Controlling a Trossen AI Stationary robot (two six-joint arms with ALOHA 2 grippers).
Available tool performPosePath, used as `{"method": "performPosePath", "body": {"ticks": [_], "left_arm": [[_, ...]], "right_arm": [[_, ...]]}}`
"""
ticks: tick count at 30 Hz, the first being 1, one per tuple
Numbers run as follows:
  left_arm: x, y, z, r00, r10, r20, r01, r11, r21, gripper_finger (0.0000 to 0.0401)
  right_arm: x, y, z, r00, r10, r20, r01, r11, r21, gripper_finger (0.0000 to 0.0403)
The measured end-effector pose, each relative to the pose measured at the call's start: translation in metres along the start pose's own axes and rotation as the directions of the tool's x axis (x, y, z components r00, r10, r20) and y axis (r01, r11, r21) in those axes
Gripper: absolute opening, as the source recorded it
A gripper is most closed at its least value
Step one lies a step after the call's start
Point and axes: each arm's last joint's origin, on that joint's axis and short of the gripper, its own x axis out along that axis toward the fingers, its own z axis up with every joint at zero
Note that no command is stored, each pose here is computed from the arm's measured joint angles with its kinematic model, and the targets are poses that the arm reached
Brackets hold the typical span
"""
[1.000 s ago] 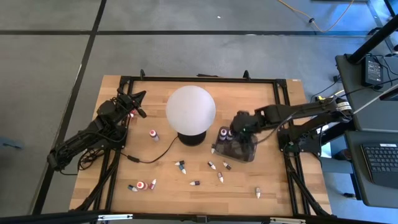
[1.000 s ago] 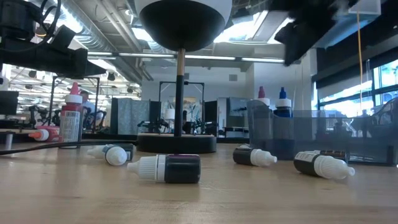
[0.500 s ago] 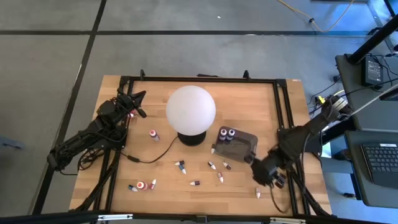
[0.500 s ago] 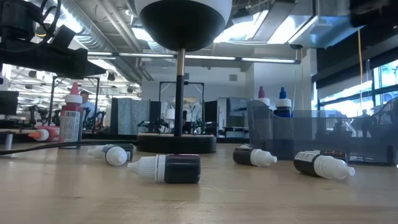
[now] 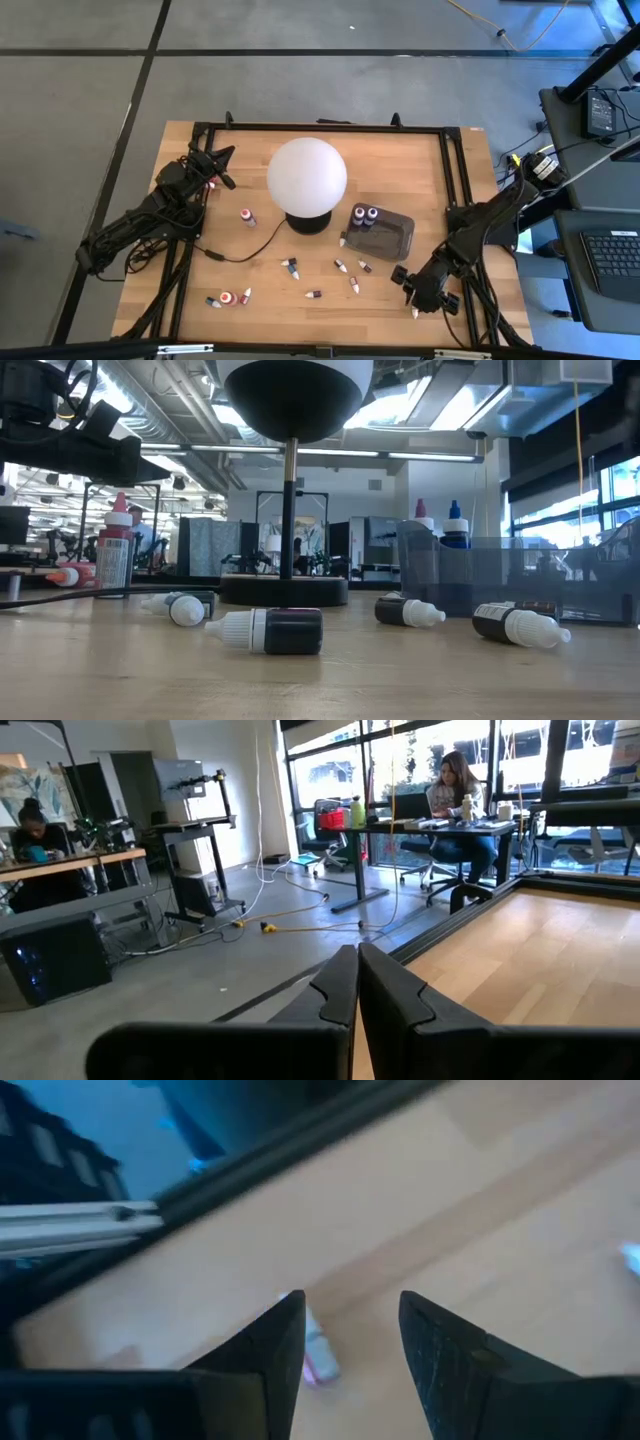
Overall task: Pick & Place food coloring
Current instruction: Put the small right red food coloring bottle into the black container
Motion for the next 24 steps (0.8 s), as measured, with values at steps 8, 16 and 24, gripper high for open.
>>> {"method": "performPosePath", "body": {"ticks": [8,16,24], "left_arm": [[0.0,0.0,0.0,1.0,0.0,0.0,0.0,1.0,0.0,0.0012],[0.0,0.0,0.0,1.0,0.0,0.0,0.0,1.0,0.0,0.0008],[0.0,0.0,0.0,1.0,0.0,0.0,0.0,1.0,0.0,0.0012]], "right_arm": [[0.011,0.001,-0.017,0.999,-0.003,0.035,0.003,1.0,-0.01,0.0165],[0.023,0.009,-0.036,1.0,0.029,-0.011,-0.03,0.997,-0.073,0.0165],[0.041,0.007,-0.045,0.996,0.039,-0.083,-0.048,0.993,-0.104,0.0165]]}}
